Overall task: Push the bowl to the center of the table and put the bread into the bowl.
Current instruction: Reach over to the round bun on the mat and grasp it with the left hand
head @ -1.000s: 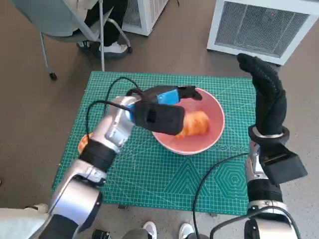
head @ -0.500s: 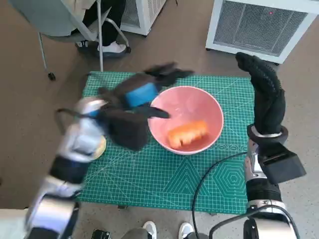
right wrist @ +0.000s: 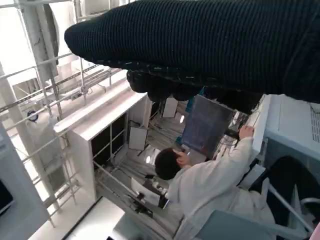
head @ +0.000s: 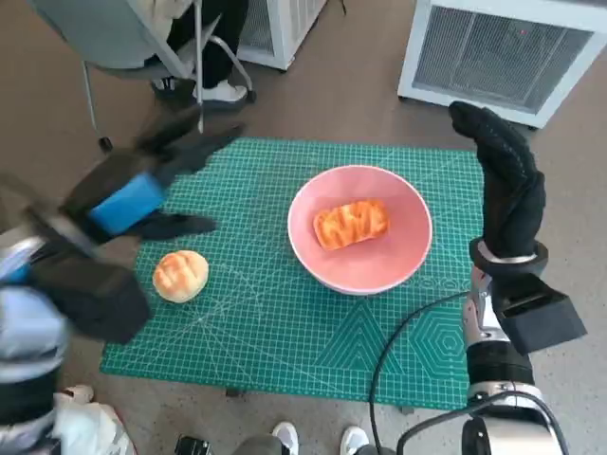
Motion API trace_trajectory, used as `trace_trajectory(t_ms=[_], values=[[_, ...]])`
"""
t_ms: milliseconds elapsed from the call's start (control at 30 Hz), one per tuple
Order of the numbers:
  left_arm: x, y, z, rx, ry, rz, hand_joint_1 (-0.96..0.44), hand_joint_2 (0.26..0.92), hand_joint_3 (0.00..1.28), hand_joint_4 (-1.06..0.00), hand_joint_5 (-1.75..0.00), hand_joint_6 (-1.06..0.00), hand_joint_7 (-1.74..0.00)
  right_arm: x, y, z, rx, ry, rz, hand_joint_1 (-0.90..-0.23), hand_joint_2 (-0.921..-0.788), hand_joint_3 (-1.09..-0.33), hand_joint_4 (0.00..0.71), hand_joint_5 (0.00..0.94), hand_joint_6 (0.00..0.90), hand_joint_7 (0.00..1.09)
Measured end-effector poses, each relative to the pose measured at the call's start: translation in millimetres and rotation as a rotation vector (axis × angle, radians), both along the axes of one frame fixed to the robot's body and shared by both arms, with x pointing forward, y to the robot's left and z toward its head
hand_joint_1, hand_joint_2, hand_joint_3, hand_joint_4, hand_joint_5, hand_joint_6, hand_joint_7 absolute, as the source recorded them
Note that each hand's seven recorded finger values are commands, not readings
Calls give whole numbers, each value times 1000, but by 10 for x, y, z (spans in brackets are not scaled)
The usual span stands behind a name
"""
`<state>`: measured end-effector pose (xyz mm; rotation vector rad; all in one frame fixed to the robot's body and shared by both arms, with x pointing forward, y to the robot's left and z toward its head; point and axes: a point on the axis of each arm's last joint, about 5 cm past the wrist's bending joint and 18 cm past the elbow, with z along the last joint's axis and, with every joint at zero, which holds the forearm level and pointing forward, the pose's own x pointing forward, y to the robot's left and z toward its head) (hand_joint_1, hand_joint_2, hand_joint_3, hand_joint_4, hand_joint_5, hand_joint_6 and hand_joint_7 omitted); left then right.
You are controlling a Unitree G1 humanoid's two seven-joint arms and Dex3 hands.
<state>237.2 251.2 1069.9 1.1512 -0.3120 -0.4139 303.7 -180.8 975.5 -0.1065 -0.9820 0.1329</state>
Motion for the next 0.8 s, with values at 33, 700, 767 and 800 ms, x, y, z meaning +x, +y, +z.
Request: trace_trajectory(t_ms=[33,700,767,800], values=[[-28,43,-34,8,20,20,-250,893,4,-121,-15,-295,-67,0,1,-1,0,0,0,-581,-921,-819,354,1,248,262],[-58,302,-460,67,226,181,-219,872,0,-126,0,-305,-20,19,33,-22,-1,18,29,-596,-921,-813,357,2,250,259],[-39,310,-517,73,252,191,-220,872,0,-124,0,-302,-16,21,33,-24,2,20,32,-593,-921,-813,358,2,250,259],[-23,311,-555,74,270,194,-220,872,0,-123,0,-301,-14,22,32,-25,4,21,34,-593,-921,-813,358,2,250,259]])
